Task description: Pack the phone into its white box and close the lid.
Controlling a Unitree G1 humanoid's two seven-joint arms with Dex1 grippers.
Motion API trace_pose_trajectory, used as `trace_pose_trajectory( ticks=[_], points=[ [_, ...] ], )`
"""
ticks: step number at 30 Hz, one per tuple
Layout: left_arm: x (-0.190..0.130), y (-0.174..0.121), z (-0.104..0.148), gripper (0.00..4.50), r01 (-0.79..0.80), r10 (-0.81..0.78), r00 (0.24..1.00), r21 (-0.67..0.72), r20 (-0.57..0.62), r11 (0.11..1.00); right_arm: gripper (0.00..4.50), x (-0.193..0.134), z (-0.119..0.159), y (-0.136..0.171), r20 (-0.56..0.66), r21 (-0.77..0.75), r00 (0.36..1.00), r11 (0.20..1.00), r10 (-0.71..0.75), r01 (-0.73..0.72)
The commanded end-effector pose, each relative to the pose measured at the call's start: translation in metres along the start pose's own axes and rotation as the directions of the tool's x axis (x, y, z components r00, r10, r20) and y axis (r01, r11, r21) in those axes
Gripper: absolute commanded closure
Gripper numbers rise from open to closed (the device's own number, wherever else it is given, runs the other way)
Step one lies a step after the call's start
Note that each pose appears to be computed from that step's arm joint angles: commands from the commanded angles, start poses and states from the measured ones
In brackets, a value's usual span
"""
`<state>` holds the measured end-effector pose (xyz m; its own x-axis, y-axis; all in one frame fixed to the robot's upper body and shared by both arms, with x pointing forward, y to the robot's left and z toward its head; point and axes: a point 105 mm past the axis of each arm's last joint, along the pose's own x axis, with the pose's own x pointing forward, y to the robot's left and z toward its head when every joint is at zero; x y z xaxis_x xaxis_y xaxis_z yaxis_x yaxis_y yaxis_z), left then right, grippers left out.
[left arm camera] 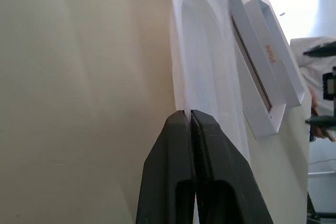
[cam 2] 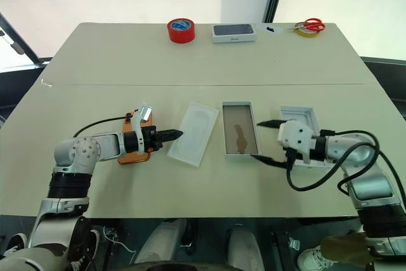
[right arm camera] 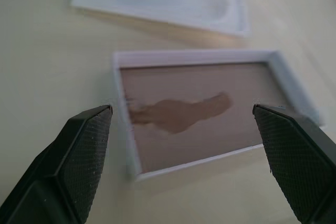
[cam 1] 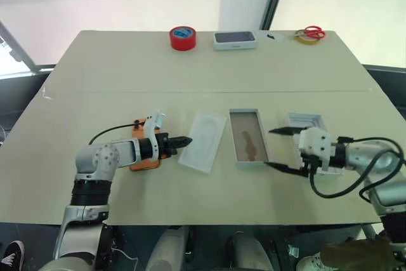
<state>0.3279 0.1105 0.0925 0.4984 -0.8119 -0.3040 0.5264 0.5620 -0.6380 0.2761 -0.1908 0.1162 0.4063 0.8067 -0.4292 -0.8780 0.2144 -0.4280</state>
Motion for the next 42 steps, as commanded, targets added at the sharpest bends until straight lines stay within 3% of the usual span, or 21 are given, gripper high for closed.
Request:
trace_pose_trajectory(
  ticks=[1, 7, 8, 13, 18, 27, 32, 35, 37, 42],
  points=[
    [-0.006, 0.008, 0.000, 4.47, -0.023, 0.024, 1.000, -0.073, 0.012, 0.997, 0.00, 0.015, 0.012, 0.004, 0.023, -0.071, 0.997, 0.995, 0.067, -0.066],
    [-0.017, -0.005, 0.032, 4.47, 0.052, -0.026, 0.987, -0.165, 0.159, 0.985, 0.00, 0.032, 0.001, 0.011, -0.014, -0.050, 0.986, 0.985, 0.166, -0.167],
    [-0.019, -0.006, 0.035, 4.49, 0.049, -0.020, 0.984, -0.158, 0.175, 0.986, 0.25, 0.034, -0.003, 0.012, -0.027, -0.037, 0.982, 0.982, 0.185, -0.186],
    [-0.026, -0.012, 0.042, 4.50, 0.012, 0.015, 0.975, -0.119, 0.223, 0.993, 2.02, 0.039, -0.010, 0.001, -0.038, 0.001, 0.981, 0.982, 0.189, -0.189],
    [-0.026, -0.022, 0.046, 4.50, 0.044, -0.004, 0.966, -0.148, 0.259, 0.988, 4.47, 0.048, 0.004, -0.003, 0.026, 0.008, 0.982, 0.982, 0.189, -0.189],
    [-0.024, -0.027, 0.065, 4.50, 0.052, 0.014, 0.937, -0.180, 0.349, 0.982, 4.47, 0.107, 0.044, -0.009, 0.149, -0.022, 0.978, 0.989, 0.148, -0.146],
    [-0.019, -0.029, 0.062, 4.50, 0.048, 0.018, 0.940, -0.184, 0.342, 0.982, 4.47, 0.117, 0.053, -0.009, 0.189, 0.020, 0.974, 0.991, 0.126, -0.132],
    [-0.015, -0.030, 0.058, 4.50, 0.039, 0.021, 0.942, -0.173, 0.336, 0.984, 3.55, 0.115, 0.058, -0.011, 0.228, 0.079, 0.968, 0.989, 0.108, -0.129],
    [-0.013, -0.031, 0.057, 4.50, 0.047, 0.017, 0.940, -0.181, 0.340, 0.982, 2.61, 0.111, 0.060, -0.007, 0.243, 0.102, 0.961, 0.982, 0.131, -0.160],
    [-0.007, -0.035, 0.055, 4.50, 0.058, 0.012, 0.938, -0.191, 0.346, 0.980, 0.03, 0.086, 0.050, -0.025, 0.177, 0.063, 0.984, 0.997, 0.036, -0.048]
  ],
)
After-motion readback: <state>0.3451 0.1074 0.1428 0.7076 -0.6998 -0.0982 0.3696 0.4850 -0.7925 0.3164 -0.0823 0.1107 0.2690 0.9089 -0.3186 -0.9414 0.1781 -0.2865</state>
